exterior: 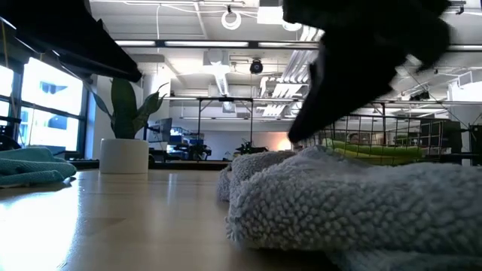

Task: Fold microfiber towels
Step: Fold the gray towel

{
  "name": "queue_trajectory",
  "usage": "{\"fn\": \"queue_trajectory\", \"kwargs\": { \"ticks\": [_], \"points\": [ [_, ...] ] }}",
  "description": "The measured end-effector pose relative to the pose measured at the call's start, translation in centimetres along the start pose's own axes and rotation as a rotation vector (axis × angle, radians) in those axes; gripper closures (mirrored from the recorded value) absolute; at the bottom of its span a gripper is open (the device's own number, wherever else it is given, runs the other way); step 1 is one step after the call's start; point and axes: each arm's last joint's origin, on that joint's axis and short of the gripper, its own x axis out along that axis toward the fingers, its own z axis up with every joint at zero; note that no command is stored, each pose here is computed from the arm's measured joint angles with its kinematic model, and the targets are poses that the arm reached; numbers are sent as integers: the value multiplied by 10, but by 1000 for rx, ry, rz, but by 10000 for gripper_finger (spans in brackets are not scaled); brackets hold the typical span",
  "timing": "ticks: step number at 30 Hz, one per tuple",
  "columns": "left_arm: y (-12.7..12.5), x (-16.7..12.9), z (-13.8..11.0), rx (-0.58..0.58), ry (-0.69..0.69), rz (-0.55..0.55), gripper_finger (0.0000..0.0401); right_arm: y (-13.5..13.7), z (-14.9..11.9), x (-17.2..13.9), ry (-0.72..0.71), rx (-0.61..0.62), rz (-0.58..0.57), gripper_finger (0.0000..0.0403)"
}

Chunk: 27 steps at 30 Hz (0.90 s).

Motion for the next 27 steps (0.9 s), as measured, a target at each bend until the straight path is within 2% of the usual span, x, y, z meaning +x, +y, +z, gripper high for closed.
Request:
{"fn": "queue_trajectory", "kwargs": {
  "ticks": [4,6,8,10,13,17,23,27],
  "points": [
    [0,0,0,-3,-1,-1,298,-13,26,-19,-58,153,-14,210],
    [0,0,0,-3,-1,-1,298,-10,36,-29,-41,214,105,210],
    [-1,0,0,-2,4,-9,298,-4,44,-38,8,270,278,210],
    [-2,-1,-1,0,5,-16,298,6,43,-44,67,296,414,210],
    [-4,-1,-3,5,7,-23,298,23,30,-47,152,267,487,210],
    [-7,0,-7,19,10,-22,298,39,10,-47,222,175,462,210],
    [-11,7,-14,25,19,-25,298,52,-6,-31,142,-56,335,210],
    [-14,9,-12,36,0,-37,298,49,-9,-10,152,-89,281,210]
  ]
}}
